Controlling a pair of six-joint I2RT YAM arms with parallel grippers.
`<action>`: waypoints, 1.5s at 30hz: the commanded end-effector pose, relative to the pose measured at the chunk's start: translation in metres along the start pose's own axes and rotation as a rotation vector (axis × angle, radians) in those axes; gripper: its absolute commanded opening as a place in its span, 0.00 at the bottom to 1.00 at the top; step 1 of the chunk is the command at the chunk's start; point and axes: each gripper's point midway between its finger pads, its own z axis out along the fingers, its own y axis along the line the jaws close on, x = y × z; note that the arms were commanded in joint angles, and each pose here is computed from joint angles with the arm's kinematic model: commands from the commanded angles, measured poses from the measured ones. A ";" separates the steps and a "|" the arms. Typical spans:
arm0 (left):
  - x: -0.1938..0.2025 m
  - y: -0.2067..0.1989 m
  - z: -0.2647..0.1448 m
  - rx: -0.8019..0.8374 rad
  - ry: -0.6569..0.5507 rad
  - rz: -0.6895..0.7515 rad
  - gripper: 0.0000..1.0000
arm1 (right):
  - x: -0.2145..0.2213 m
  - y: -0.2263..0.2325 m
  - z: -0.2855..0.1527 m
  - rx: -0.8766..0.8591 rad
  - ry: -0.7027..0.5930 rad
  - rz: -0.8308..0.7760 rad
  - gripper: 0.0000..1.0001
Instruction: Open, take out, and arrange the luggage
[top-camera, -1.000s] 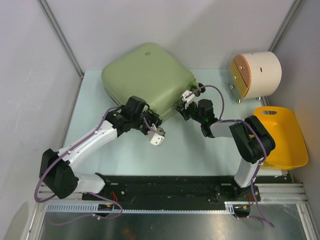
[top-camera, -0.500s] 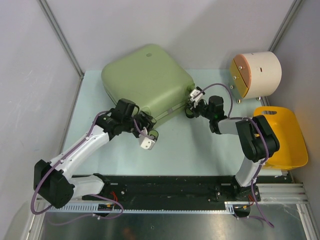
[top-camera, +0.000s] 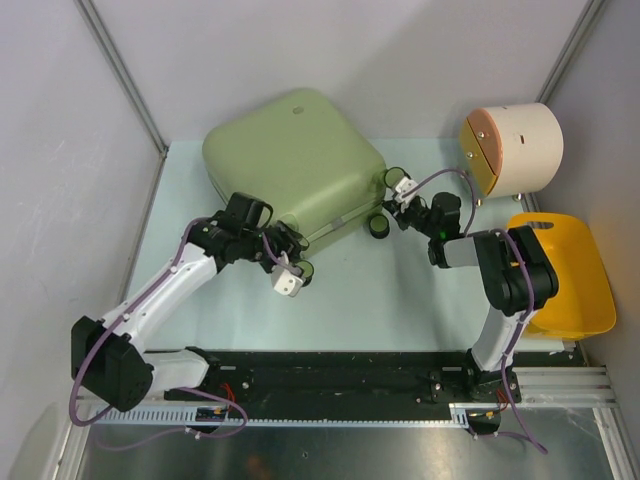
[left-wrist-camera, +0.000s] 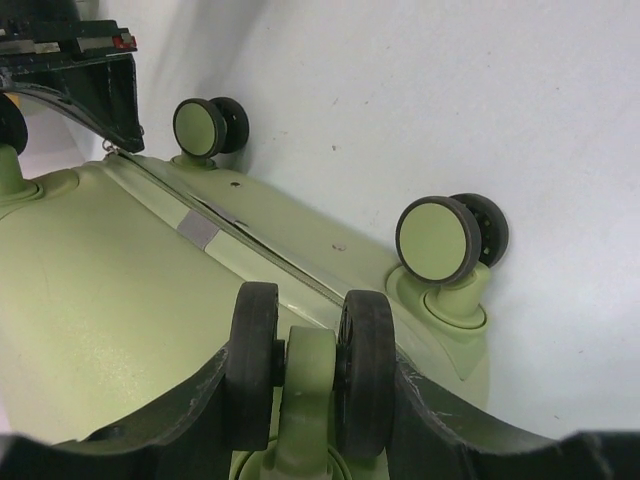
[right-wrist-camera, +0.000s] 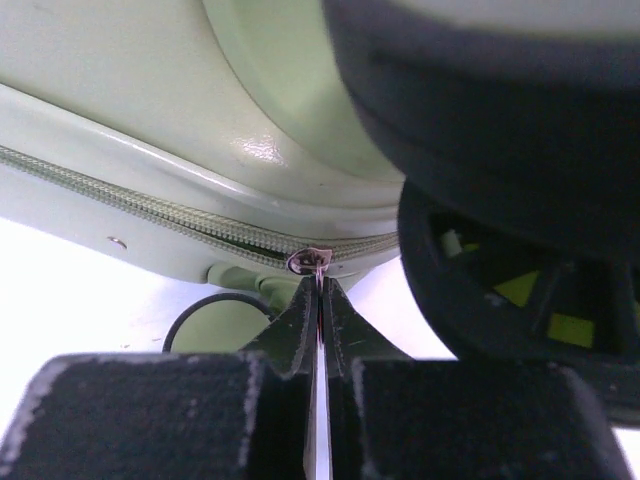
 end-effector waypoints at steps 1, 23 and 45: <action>0.037 -0.075 -0.022 0.233 0.160 -0.250 0.00 | -0.057 -0.101 -0.028 0.396 -0.189 -0.119 0.00; 0.054 -0.115 -0.022 0.363 0.184 -0.225 0.00 | -0.036 -0.174 0.031 0.209 -0.258 -0.140 0.00; 0.058 -0.103 -0.016 0.374 0.154 -0.219 0.00 | -0.065 -0.128 0.168 -0.028 -0.463 0.018 0.13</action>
